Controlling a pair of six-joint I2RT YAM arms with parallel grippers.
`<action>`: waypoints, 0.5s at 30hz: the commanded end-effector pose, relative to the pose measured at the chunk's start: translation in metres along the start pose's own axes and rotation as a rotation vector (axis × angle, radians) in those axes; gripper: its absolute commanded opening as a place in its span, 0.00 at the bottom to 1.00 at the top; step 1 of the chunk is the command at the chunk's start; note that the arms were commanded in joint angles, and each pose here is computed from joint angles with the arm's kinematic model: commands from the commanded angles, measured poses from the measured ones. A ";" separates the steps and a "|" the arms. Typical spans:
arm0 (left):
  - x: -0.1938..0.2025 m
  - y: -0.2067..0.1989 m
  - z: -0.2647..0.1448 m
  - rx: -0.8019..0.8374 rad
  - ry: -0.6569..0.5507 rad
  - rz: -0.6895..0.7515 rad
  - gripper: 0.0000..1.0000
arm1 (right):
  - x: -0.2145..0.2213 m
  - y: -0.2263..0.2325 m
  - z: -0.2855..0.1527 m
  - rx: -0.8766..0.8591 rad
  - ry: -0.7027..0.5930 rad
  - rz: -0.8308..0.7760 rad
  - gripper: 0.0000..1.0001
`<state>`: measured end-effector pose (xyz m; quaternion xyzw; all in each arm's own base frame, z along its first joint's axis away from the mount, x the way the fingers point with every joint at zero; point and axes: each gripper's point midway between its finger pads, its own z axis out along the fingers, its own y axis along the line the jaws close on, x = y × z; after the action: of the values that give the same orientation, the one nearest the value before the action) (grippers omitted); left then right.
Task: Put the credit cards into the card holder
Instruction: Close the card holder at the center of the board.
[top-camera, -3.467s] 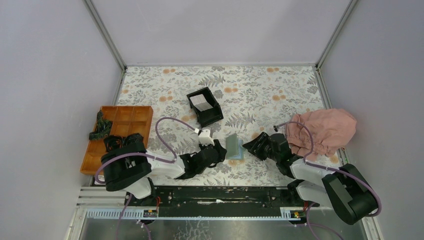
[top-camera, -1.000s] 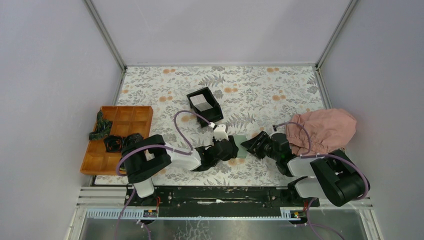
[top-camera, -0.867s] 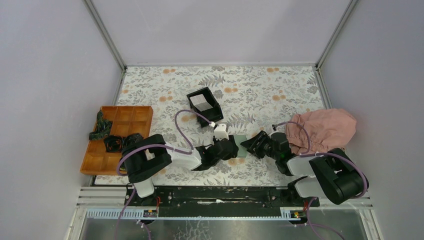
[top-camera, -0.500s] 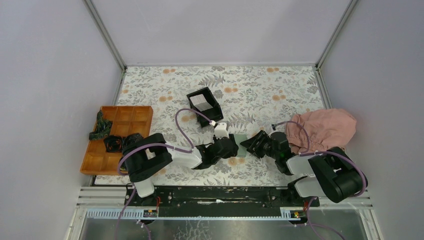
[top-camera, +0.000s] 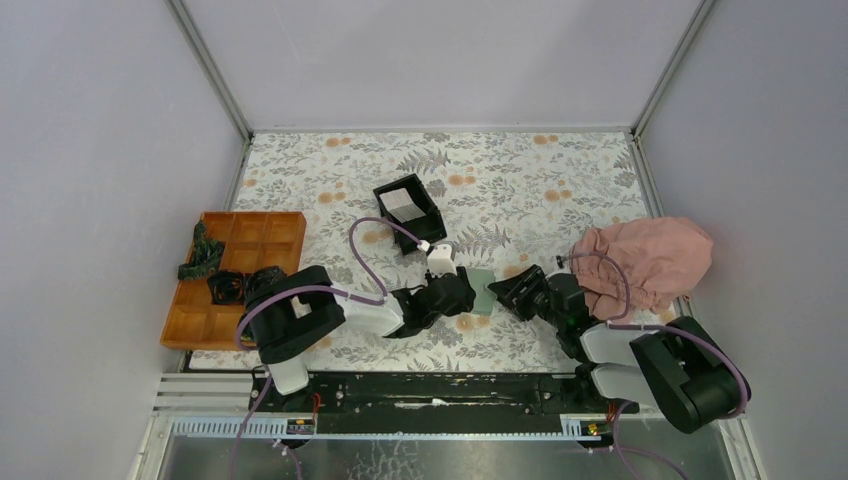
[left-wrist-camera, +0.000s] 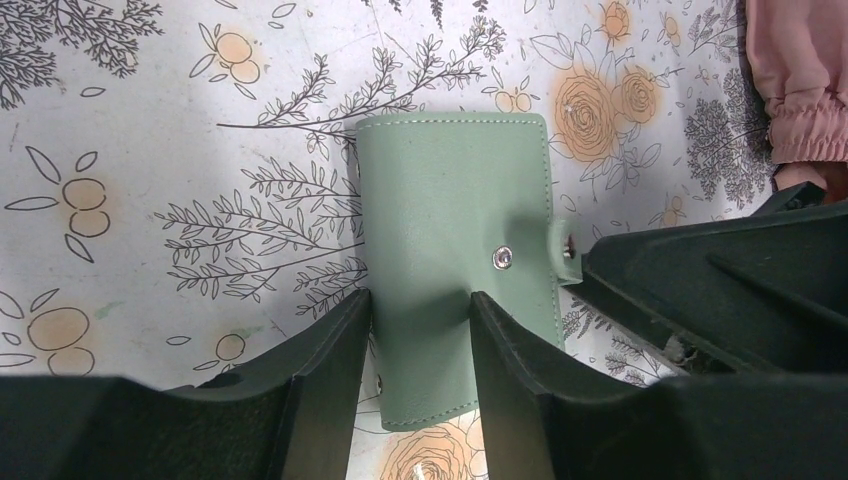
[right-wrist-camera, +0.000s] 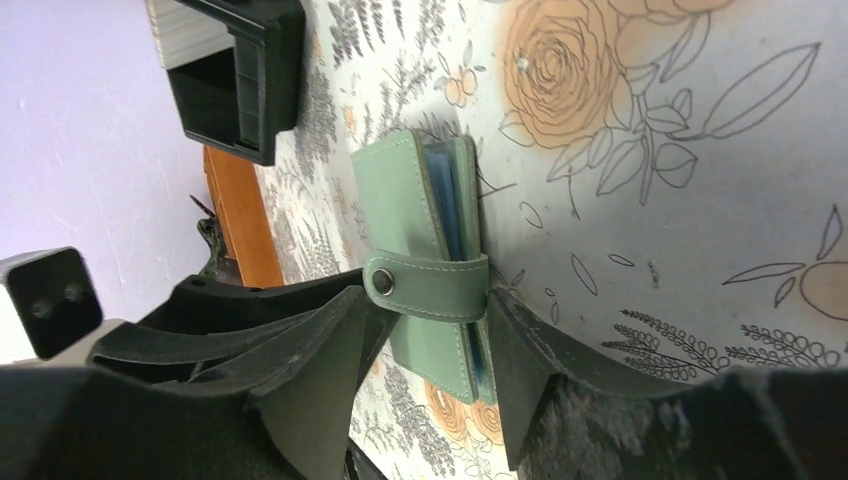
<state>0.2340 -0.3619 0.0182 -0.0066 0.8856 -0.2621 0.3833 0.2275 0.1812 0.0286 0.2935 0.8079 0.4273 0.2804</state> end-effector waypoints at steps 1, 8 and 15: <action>0.049 0.059 -0.003 -0.155 0.158 0.073 0.49 | -0.019 0.010 -0.001 -0.019 -0.094 0.021 0.56; 0.050 0.058 -0.002 -0.154 0.163 0.074 0.49 | -0.020 0.009 -0.004 -0.026 -0.110 0.032 0.56; 0.050 0.059 -0.002 -0.157 0.161 0.074 0.49 | -0.020 -0.007 -0.005 0.044 -0.121 0.029 0.56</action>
<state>0.2341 -0.3620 0.0179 -0.0098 0.8856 -0.2634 0.3825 0.2318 0.1691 0.0328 0.3228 0.7952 0.4136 0.3039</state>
